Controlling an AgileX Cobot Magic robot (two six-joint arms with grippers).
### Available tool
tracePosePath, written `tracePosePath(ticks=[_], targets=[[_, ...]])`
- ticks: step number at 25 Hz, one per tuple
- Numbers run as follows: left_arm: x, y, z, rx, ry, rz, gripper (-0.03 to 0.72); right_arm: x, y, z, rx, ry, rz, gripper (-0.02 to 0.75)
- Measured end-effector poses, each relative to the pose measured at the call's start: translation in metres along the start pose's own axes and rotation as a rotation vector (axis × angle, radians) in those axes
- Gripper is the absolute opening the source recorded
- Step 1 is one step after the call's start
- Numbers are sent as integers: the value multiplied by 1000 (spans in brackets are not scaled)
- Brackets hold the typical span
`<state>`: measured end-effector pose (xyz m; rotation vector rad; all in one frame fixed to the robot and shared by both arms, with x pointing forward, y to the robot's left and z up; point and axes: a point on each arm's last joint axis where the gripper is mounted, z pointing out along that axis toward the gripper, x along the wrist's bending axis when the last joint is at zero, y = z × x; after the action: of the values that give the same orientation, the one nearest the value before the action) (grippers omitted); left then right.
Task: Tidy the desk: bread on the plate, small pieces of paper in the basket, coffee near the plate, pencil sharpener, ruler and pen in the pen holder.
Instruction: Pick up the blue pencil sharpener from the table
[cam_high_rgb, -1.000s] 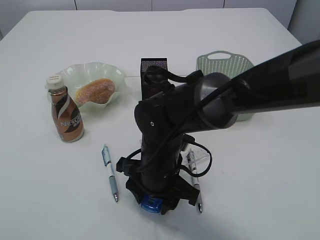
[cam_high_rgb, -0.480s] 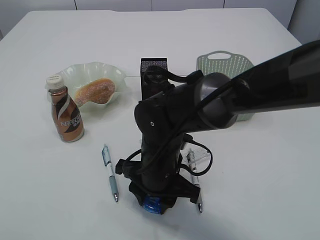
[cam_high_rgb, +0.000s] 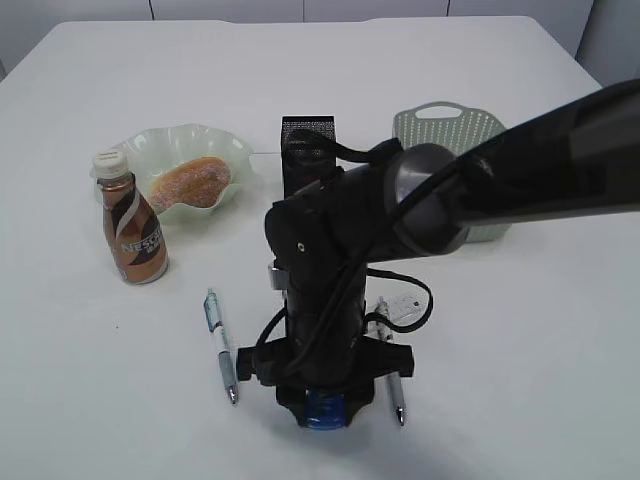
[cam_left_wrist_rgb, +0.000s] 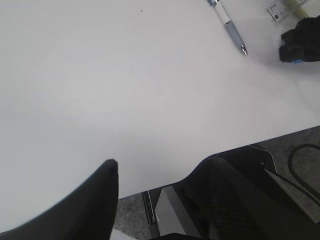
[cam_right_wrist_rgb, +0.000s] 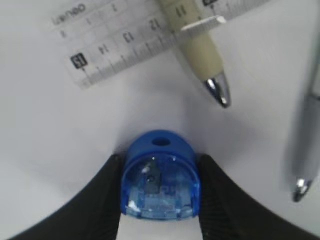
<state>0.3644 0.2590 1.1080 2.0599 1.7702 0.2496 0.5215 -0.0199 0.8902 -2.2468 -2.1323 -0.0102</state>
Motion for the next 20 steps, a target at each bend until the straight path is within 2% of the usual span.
tracePosePath(ticks=[3, 5, 12, 20], targets=[[0, 0, 0, 0, 1, 0, 430, -4, 1, -3, 25, -71, -130, 333], [0, 0, 0, 0, 1, 0, 430, -2, 3, -8, 27, -81, -218, 333], [0, 0, 0, 0, 1, 0, 430, 25, 24, -53, -72, 11, -445, 333], [0, 0, 0, 0, 1, 0, 430, 32, 31, -85, -177, 33, -679, 333]])
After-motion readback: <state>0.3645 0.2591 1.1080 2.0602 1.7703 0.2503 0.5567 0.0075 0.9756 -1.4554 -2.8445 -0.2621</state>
